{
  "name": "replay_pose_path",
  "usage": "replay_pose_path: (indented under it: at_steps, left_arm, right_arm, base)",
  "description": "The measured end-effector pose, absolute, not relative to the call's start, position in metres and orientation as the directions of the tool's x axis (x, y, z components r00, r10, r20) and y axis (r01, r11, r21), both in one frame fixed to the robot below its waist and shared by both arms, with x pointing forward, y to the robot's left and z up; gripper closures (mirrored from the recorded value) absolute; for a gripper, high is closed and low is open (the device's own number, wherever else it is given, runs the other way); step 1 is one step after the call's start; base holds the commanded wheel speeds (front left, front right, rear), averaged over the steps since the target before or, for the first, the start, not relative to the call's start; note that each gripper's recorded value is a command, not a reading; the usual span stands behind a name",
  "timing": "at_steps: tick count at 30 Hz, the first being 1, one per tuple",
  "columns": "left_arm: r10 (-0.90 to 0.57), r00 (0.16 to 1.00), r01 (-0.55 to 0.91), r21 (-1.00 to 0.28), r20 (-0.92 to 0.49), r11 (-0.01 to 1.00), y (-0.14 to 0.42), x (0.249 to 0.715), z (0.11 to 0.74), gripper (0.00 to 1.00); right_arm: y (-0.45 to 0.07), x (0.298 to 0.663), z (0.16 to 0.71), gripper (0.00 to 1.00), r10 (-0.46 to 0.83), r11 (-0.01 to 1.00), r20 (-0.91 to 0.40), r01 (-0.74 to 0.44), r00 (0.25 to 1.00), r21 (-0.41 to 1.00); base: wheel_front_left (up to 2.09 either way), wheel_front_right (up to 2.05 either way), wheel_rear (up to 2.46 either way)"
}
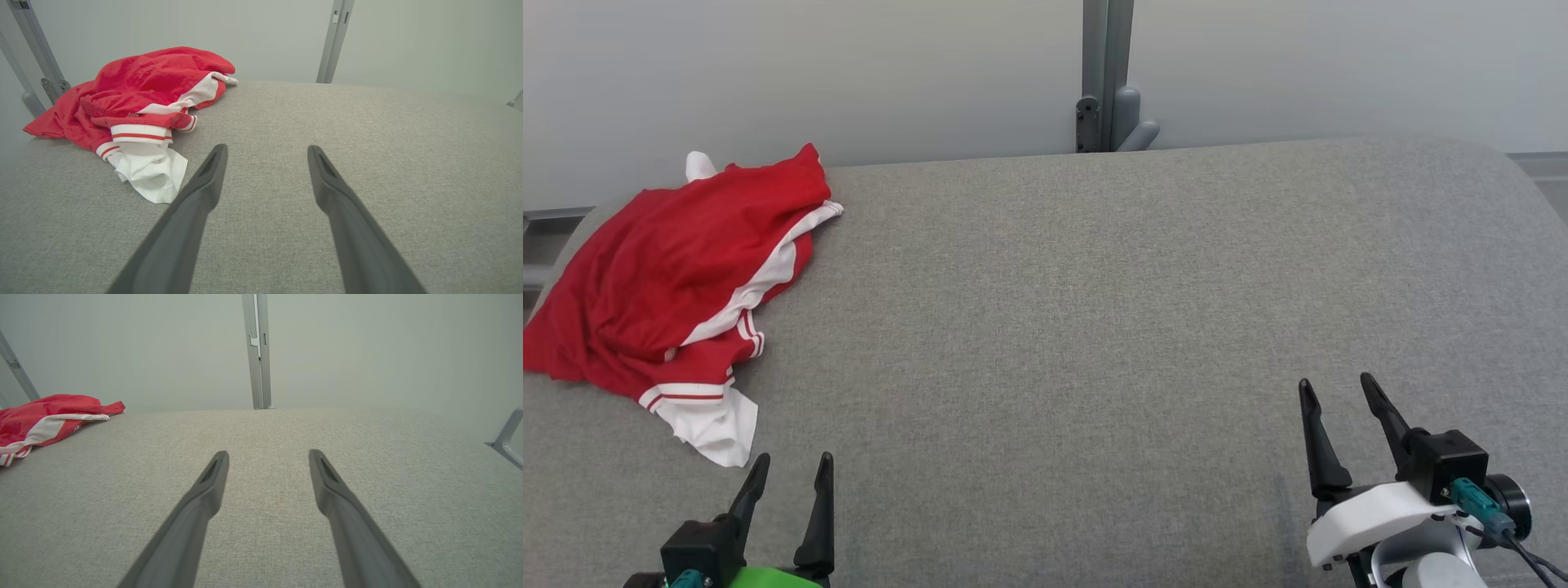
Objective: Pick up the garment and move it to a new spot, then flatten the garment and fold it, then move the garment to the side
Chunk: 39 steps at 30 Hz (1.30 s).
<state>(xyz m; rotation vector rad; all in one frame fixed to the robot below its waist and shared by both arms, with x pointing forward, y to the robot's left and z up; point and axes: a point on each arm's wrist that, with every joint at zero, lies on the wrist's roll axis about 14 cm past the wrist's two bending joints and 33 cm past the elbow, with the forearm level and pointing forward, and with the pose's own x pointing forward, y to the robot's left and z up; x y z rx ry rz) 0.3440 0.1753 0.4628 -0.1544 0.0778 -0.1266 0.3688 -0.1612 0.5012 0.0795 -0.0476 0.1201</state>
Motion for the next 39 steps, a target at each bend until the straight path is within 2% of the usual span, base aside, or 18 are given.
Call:
replay_pose_path:
  at_steps: [14, 39]
  left_arm:
    - [-0.128, 0.991, 0.120, -0.143, -0.049, 0.982, 0.1755, 0.3424, 0.4643, 0.00]
    - [-0.113, 0.993, 0.103, -0.190, -0.044, 0.976, 0.1787, 0.3421, 0.4655, 0.00]
  right_arm:
    - [-0.1620, 0.3670, 0.5018, 0.00, 0.120, 0.992, 0.065, -0.122, 0.991, 0.030]
    - [-0.1639, 0.3650, 0.4984, 0.00, 0.113, 0.993, 0.056, -0.115, 0.992, 0.041]
  base:
    - [0.00, 0.00, 0.00]
    - [0.00, 0.00, 0.00]
